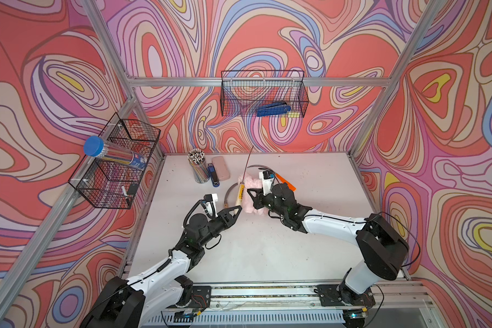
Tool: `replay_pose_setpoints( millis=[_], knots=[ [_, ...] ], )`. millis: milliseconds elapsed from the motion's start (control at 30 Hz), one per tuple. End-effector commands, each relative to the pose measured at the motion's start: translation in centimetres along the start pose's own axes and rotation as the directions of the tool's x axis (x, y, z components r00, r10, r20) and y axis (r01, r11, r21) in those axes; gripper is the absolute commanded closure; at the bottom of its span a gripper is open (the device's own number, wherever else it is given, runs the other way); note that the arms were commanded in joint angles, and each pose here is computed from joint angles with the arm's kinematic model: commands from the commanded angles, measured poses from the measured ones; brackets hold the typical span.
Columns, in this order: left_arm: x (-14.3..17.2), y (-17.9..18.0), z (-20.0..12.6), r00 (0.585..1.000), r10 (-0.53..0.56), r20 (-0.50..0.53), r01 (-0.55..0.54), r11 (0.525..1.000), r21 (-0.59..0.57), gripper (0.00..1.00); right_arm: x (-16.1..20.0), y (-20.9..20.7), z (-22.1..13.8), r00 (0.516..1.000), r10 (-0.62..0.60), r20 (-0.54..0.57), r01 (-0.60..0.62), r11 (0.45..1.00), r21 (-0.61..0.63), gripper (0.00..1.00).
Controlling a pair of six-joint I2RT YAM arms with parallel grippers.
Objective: Wipe small sickles with rags
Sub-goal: Wipe the small sickle.
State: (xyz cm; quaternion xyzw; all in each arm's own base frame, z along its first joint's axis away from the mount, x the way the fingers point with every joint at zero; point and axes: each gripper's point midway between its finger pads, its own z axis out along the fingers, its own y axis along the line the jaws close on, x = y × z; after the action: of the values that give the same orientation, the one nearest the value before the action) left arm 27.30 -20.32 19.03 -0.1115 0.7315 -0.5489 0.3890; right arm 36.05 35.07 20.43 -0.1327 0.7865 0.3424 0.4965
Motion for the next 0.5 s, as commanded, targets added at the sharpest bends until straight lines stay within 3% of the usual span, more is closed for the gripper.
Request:
replay_pose_setpoints(
  millis=[0, 167, 300, 467],
  knots=[
    [-0.3, -0.2, 0.2, 1.0, -0.001, 0.006, 0.001, 1.0, 0.006, 1.0, -2.8, 1.3, 0.3, 0.999, -0.018, 0.041, 0.018, 1.0, -0.015, 1.0],
    [-0.1, 2.1, 0.0, 0.998, -0.057, 0.023, 0.059, 0.994, -0.093, 1.0, -1.7, -0.1, 3.3, 1.0, 0.009, -0.025, -0.008, 0.999, 0.032, 1.0],
    [0.3, 4.5, -0.4, 0.993, -0.114, 0.042, 0.12, 0.976, -0.18, 1.0, 2.3, -3.3, 4.8, 0.994, 0.078, -0.082, -0.07, 0.992, 0.102, 1.0],
    [0.8, 4.5, -0.1, 0.99, -0.142, 0.023, 0.143, 0.977, -0.156, 1.0, 5.6, -4.8, 4.4, 0.988, 0.113, -0.106, -0.1, 0.988, 0.121, 1.0]
  ],
)
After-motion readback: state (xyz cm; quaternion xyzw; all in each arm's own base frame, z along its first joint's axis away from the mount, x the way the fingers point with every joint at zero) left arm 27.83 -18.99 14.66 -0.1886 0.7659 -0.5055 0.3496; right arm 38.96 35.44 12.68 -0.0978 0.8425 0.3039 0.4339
